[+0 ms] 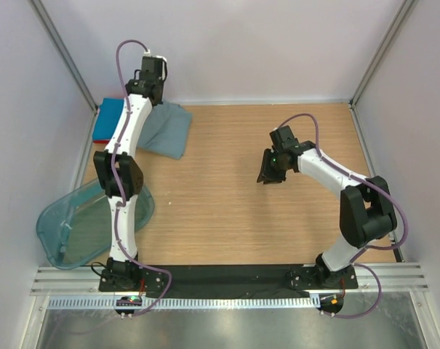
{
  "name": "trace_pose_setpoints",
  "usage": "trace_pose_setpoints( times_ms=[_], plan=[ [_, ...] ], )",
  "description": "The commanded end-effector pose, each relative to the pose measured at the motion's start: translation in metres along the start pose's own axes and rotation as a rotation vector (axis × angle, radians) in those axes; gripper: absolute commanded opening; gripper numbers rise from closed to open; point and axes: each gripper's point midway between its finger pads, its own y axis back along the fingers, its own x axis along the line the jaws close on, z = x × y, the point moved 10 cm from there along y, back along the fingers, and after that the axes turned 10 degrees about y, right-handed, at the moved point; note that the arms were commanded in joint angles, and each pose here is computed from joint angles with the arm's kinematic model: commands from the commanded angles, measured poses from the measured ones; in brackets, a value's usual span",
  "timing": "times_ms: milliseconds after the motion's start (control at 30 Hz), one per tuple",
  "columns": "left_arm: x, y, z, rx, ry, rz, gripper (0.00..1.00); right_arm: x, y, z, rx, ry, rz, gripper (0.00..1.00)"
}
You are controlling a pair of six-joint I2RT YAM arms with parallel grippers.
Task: Fold and stack the t-shirts
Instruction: Neatly place the folded tshirt to the corner
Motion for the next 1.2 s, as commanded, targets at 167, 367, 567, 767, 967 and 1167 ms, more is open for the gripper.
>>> trace_pose_setpoints(
  times_ms=[167, 367, 567, 767, 967, 1167],
  plan=[
    [0.046, 0.013, 0.066, -0.307, 0.067, 0.074, 0.00, 0.011, -0.012, 0.023, -0.018, 0.008, 0.104, 0.34],
    [0.071, -0.002, 0.073, -0.339, 0.054, 0.092, 0.00, 0.005, -0.031, 0.037, 0.039, -0.013, 0.095, 0.33],
    [0.136, -0.035, 0.065, -0.340, 0.140, 0.037, 0.00, -0.003, -0.044, 0.043, 0.084, -0.053, 0.118, 0.33],
    [0.181, -0.099, 0.038, -0.335, 0.287, -0.044, 0.00, -0.007, -0.058, 0.047, 0.111, -0.077, 0.114, 0.33],
    [0.205, -0.139, 0.024, -0.391, 0.483, -0.062, 0.27, -0.008, -0.064, 0.050, 0.129, -0.077, 0.099, 0.32],
    [0.193, -0.117, 0.018, -0.304, 0.537, -0.105, 0.54, -0.006, -0.071, 0.054, 0.137, -0.089, 0.112, 0.33]
  ],
)
